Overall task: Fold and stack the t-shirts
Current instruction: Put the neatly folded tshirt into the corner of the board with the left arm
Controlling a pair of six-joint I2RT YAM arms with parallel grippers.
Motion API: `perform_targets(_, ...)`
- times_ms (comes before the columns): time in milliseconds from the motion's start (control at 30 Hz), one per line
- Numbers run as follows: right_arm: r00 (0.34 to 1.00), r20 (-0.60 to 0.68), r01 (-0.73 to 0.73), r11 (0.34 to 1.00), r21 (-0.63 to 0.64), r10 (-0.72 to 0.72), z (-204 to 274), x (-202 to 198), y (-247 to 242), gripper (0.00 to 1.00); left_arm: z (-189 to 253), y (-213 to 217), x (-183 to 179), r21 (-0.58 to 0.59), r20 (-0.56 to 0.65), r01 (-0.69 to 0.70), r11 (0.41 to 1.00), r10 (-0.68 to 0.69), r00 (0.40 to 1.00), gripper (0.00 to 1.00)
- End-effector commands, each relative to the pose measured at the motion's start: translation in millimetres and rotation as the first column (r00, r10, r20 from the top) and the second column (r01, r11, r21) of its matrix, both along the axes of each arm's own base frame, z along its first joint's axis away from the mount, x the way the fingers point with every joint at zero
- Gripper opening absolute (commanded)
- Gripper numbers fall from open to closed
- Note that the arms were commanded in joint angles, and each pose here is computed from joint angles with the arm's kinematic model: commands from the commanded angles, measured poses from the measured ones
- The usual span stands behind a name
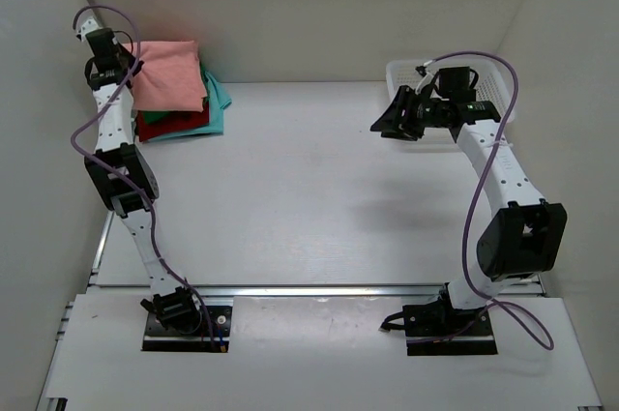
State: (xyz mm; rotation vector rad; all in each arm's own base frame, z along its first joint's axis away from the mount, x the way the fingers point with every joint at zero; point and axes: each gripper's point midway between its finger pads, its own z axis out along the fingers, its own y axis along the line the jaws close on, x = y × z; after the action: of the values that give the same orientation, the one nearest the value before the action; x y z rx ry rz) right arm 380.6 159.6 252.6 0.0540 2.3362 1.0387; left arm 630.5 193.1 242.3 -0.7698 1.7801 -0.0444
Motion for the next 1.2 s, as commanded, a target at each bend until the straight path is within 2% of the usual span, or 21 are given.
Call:
perform_targets(0, 0.999, 0.044, -0.032, 0.999, 0.004, 0.032, 15, 1, 10, 0.4, 46, 25, -1, 0.038, 0.109, -0.064, 0.997, 0.06, 0.992, 0.05)
perform_targets(33, 0.998, 0.047, -0.031, 0.999, 0.007, 0.031, 16, 2, 10, 0.4, 50, 28, 0, 0.043, 0.125, -0.074, 0.996, 0.068, 0.99, 0.33)
perform_targets(67, 0.998, 0.053, -0.041, 0.999, -0.001, 0.041, 15, 0, 10, 0.39, 52, 30, 0, 0.051, 0.127, -0.085, 0.995, 0.078, 0.989, 0.54)
perform_targets(100, 0.998, 0.049, -0.038, 0.999, -0.005, 0.038, 15, -1, 10, 0.39, 56, 25, 0, 0.068, 0.126, -0.069, 0.995, 0.06, 0.99, 0.98)
perform_targets(200, 0.998, 0.052, -0.039, 0.999, -0.002, 0.039, 17, -4, 10, 0.39, 65, 7, -5, 0.084, 0.139, -0.004, 0.996, -0.008, 0.99, 0.98)
perform_targets(233, 0.998, 0.052, -0.038, 0.999, 0.001, 0.037, 19, -4, 10, 0.39, 64, -11, -12, 0.074, 0.12, 0.037, 0.997, -0.046, 0.992, 0.9)
perform_targets(267, 0.999, 0.043, -0.029, 1.0, 0.004, 0.029, 19, -3, 9, 0.4, 41, -30, -14, 0.046, 0.089, 0.128, 0.991, -0.132, 0.987, 0.63)
perform_targets(300, 0.998, 0.056, -0.036, 0.999, 0.01, 0.035, 26, -5, 10, 0.42, 64, -50, -23, 0.02, 0.145, 0.188, 0.982, -0.188, 0.971, 0.5)
perform_targets(333, 0.998, 0.055, -0.022, 1.0, -0.005, 0.022, 27, -5, 6, 0.44, 56, -60, -41, -0.061, 0.14, 0.177, 0.982, -0.167, 0.976, 0.55)
perform_targets(367, 0.997, 0.07, -0.026, 1.0, -0.009, 0.027, 34, -5, 6, 0.48, 20, -70, -55, -0.126, 0.077, 0.162, 0.979, -0.153, 0.985, 0.74)
perform_targets(400, 0.997, 0.072, -0.021, 1.0, -0.005, 0.022, 37, -6, 4, 0.53, 17, -83, -76, -0.187, 0.089, 0.143, 0.972, -0.129, 0.988, 0.98)
perform_targets(433, 0.998, 0.062, -0.017, 1.0, -0.01, 0.018, 37, -11, 2, 0.55, 53, -98, -89, -0.168, 0.185, 0.174, 0.97, -0.142, 0.972, 0.99)
perform_targets(467, 0.998, 0.057, 0.0, 1.0, -0.018, 0.002, 38, -14, -3, 0.66, 21, -110, -105, -0.187, 0.134, 0.18, 0.966, -0.157, 0.978, 0.99)
perform_targets(500, 0.998, 0.061, 0.005, 1.0, -0.022, -0.004, 38, -19, -8, 0.91, 24, -129, -123, -0.158, 0.127, 0.196, 0.968, -0.177, 0.976, 0.99)
perform_targets(533, 0.999, 0.039, 0.013, 1.0, -0.015, -0.012, 31, -23, -11, 0.99, 27, -149, -139, -0.109, 0.077, 0.225, 0.968, -0.217, 0.973, 0.98)
perform_targets(600, 0.997, 0.057, 0.045, 0.999, 0.003, -0.045, 38, -35, -23, 0.99, 12, -183, -167, -0.022, -0.045, 0.263, 0.965, -0.263, 0.964, 0.99)
perform_targets(700, 0.997, 0.028, 0.074, 0.997, -0.012, -0.074, 29, -51, -37, 0.99, 10, -247, -200, 0.1, -0.124, 0.412, 0.906, -0.399, 0.909, 0.98)
perform_targets(767, 0.999, 0.009, 0.046, 0.998, -0.036, -0.046, 28, -61, -38, 0.99, -1, -279, -229, 0.02, -0.176, 0.518, 0.855, -0.507, 0.844, 0.99)
perform_targets(867, 0.995, -0.029, 0.089, 0.989, -0.117, -0.093, 23, -69, -54, 1.0, -20, -281, -266, -0.206, -0.209, 0.527, 0.824, -0.563, 0.799, 0.99)
perform_targets(967, 0.991, -0.033, 0.122, 0.985, -0.125, -0.127, 8, -75, -64, 0.99, -33, -287, -303, -0.184, -0.272, 0.612, 0.769, -0.638, 0.72, 0.99)
perform_targets(1167, 0.992, -0.045, 0.111, 0.991, -0.078, -0.114, 0, -82, -55, 0.99, -30, -293, -333, -0.22, -0.306, 0.649, 0.728, -0.684, 0.663, 0.99)
